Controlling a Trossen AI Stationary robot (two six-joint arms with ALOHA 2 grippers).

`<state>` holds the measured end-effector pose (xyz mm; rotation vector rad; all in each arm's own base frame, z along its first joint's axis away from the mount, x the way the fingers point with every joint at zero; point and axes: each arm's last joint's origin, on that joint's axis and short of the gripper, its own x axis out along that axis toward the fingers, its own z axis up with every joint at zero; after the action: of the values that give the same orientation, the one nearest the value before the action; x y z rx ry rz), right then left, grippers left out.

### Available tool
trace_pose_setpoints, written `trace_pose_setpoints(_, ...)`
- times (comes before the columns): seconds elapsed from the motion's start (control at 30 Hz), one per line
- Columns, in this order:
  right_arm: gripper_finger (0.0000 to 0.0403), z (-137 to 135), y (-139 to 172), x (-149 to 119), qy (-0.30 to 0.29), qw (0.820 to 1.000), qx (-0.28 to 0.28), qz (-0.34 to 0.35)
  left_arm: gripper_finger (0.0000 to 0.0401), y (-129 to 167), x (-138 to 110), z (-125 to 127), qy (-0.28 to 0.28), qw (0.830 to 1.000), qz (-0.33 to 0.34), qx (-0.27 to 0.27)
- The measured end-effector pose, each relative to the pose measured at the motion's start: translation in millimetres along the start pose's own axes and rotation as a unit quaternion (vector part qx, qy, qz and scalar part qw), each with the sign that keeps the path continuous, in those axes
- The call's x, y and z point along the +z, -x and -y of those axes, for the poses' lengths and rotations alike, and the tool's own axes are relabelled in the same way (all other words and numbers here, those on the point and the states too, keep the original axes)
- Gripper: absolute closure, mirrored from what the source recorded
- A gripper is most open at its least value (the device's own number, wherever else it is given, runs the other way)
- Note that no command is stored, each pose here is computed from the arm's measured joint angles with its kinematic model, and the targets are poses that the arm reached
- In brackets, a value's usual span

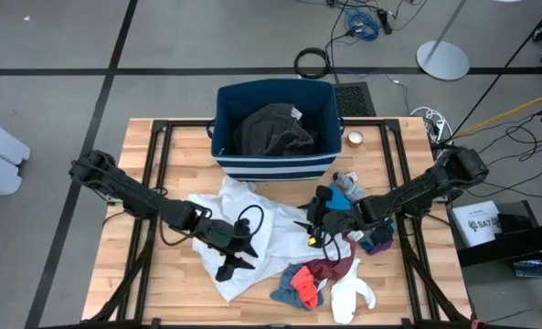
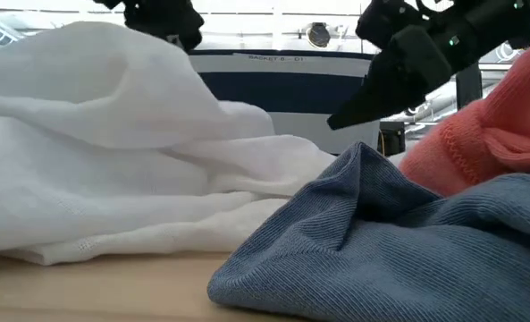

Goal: Sort clothes
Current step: Put the white polo shirt into the blue laundry organizer

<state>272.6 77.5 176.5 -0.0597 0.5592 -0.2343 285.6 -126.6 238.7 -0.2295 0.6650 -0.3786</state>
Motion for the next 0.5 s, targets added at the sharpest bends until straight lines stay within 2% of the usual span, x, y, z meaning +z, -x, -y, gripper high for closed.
trace_pose_setpoints(0.23,0.0199,-2.3,-4.5,-3.3,0.007,1.000,0.005,-0.011,0.0221,14.5,7.9,-1.3,-0.052,0.989,-0.092,0.106)
trace_pose_setpoints(0.5,0.0199,-1.9,-4.4,-5.9,0.016,1.000,0.004,-0.023,0.0221,9.4,-4.3,-7.4,-0.130,0.972,-0.147,0.129)
